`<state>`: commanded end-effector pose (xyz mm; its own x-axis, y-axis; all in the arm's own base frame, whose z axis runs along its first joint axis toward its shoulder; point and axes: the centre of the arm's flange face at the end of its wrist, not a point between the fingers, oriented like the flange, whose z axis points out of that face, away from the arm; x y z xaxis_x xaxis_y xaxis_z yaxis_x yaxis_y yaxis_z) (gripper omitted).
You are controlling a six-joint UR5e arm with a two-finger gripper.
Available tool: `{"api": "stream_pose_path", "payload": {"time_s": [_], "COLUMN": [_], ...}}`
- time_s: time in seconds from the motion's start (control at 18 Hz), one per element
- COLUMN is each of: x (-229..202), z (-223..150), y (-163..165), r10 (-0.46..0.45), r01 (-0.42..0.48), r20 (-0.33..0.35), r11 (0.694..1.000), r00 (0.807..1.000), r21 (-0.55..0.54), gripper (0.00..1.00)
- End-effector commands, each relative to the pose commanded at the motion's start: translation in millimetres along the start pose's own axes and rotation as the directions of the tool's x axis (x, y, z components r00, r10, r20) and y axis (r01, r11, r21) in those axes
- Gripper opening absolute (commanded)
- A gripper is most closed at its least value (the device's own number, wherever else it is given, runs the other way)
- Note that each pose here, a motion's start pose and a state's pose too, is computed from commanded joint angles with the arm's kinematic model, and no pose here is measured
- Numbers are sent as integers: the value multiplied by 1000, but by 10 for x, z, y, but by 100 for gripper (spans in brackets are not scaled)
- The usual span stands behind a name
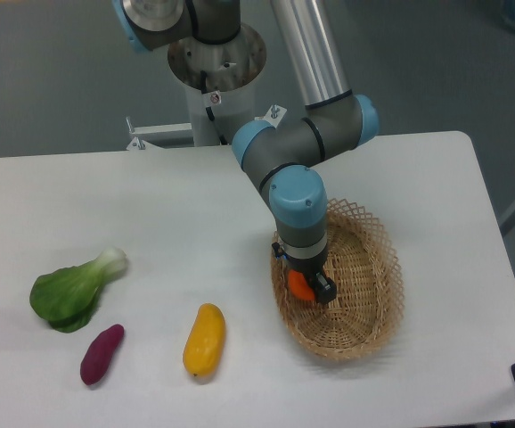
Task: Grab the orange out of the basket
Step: 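Lift the grasped orange up out of the basket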
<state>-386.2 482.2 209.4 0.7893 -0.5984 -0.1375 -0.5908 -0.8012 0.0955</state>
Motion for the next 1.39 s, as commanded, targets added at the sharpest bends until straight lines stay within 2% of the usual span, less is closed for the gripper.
{"api": "stream_pose_path", "payload": {"time_s": [0.22,0.33,0.44,0.56,0.83,0.94,1.11,1.39], "x": [-144,-239,-336,-444,-363,-295,-222,-174], "z": [-231,-469,-729,-959,-1458,-1624,-1711,-1794], "y": [122,198,243,198,-41,-152,-284,-341], "r10": [-26,-103,-180,-276,-385,-379,-410,-418], "r01": [25,93,155,237,316,299,331,335], "r20": [47,81,105,116,99,106,86,86], "r11": [999,989,965,934,858,848,828,821], "r00": [999,991,978,954,918,919,908,905], "r21": [27,118,211,269,405,438,453,463], "gripper": [78,78,78,78,78,78,78,78]}}
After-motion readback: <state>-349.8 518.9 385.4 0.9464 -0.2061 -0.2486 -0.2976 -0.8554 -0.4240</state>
